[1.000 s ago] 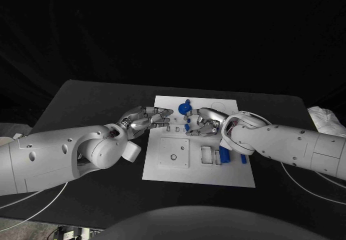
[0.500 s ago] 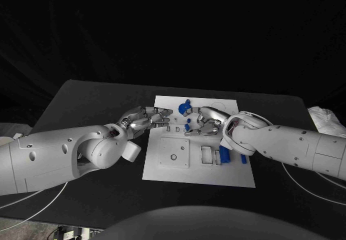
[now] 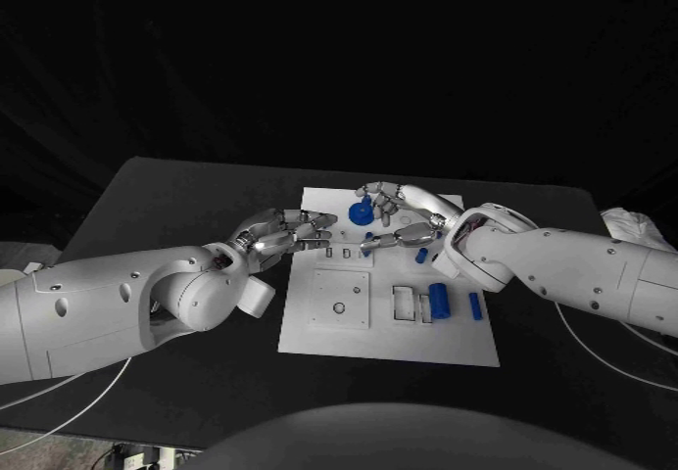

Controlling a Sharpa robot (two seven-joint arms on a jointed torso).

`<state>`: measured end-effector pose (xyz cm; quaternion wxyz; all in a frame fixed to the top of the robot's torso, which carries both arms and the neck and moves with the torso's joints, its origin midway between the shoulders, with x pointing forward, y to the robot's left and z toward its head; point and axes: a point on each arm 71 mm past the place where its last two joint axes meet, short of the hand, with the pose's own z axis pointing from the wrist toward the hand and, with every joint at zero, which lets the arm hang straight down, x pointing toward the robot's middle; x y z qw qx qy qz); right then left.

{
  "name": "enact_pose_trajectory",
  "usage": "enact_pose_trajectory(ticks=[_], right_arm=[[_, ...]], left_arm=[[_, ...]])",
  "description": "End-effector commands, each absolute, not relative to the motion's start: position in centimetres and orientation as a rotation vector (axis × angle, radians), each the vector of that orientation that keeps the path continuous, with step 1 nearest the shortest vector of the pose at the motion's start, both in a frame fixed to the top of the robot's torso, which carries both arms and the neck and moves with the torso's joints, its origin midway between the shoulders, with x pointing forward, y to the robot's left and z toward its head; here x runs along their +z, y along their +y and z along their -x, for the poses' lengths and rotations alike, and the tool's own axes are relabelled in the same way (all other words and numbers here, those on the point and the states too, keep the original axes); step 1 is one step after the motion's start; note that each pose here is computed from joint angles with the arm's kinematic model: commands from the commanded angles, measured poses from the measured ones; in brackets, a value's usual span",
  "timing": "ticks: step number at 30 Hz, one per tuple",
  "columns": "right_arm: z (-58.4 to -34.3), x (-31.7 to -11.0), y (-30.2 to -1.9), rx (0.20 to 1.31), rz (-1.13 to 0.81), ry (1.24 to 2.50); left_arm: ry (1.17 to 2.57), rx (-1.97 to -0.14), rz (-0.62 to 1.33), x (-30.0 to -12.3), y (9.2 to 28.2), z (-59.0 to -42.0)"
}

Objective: Assemble the parts on the task board

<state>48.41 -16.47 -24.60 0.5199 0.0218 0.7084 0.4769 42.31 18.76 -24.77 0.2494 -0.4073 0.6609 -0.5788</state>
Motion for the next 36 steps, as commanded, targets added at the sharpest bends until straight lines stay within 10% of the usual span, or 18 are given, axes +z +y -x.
enact_pose_trajectory(ticks=[1, 9, 20, 36], right_arm=[[-48.3, -23.8, -16.6, 1.35, -0.194, 1.663], [-48.4, -21.4, -18.9, 1.459, -0.42, 1.563], [-47.3, -16.4, -24.3, 1.308, -0.469, 1.49], [-45.7, -17.5, -26.1, 1.128, -0.495, 1.732]], left_arm=[[1.795, -1.601, 1.094, -24.6, 18.6, -42.2], [1.747, -1.579, 1.072, -24.2, 18.8, -42.0], [1.726, -1.32, 0.719, -19.9, 18.6, -44.2], [2.458, -0.456, 0.276, -13.7, 15.1, -50.4]])
